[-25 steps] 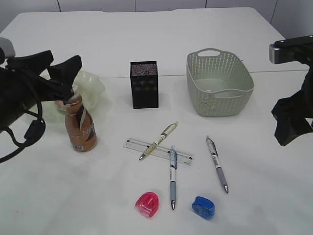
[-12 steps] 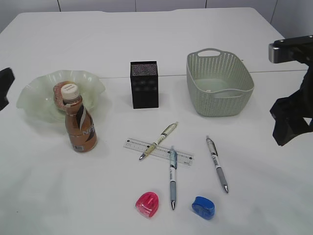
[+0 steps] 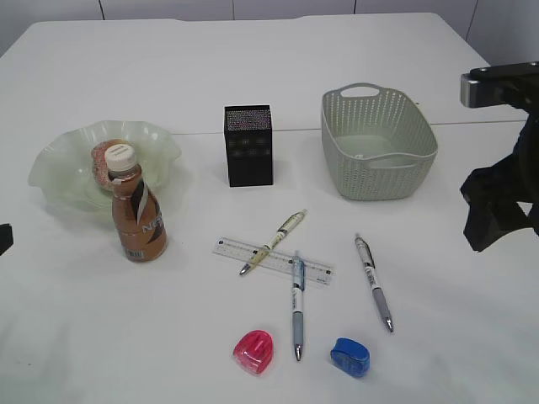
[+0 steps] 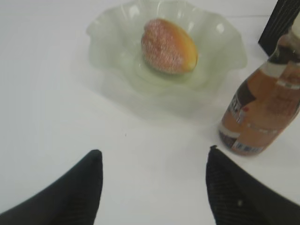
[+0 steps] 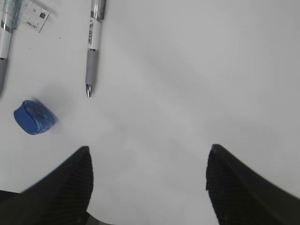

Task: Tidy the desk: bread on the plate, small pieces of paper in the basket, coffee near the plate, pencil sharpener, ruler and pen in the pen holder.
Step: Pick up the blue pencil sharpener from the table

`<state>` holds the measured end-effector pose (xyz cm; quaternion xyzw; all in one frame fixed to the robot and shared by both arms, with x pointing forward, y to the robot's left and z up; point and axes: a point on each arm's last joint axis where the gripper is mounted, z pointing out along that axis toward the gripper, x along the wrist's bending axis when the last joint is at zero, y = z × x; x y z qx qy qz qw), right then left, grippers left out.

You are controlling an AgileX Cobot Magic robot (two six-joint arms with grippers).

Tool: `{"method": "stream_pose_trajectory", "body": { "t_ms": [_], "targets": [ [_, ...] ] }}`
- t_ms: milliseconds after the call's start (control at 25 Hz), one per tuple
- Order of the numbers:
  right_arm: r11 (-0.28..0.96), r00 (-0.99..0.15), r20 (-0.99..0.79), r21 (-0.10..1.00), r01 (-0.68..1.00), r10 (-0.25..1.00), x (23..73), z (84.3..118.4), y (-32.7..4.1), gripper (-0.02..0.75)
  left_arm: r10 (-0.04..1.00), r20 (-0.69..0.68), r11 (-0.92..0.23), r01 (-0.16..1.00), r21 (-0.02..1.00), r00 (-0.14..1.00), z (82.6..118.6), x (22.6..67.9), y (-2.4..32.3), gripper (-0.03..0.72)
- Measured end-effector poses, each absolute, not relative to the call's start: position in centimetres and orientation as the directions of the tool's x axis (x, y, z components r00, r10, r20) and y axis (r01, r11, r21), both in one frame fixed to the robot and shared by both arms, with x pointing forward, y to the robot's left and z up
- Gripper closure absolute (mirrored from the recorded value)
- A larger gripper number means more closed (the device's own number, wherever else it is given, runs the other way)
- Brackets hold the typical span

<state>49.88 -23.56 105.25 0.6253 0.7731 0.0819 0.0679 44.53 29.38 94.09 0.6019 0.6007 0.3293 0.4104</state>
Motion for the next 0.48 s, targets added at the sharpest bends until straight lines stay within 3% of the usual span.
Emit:
{"method": "stream_pose_trajectory", "body": {
  "t_ms": [200,480],
  "targets": [
    [0.205,-0.209,-0.003,0.212,0.956,0.978,49.9,105.3,-23.6,0.186,0.997,-0.078,0.058,0.596,0.801,0.008,94.1,43.1,29.8,0.2],
    [0.203,-0.208,0.001,0.211,0.956,0.978,49.9,105.3,-23.5,0.186,0.992,-0.01,0.111,0.813,0.571,-0.128,96.7,43.9,30.9,0.202]
  ]
}}
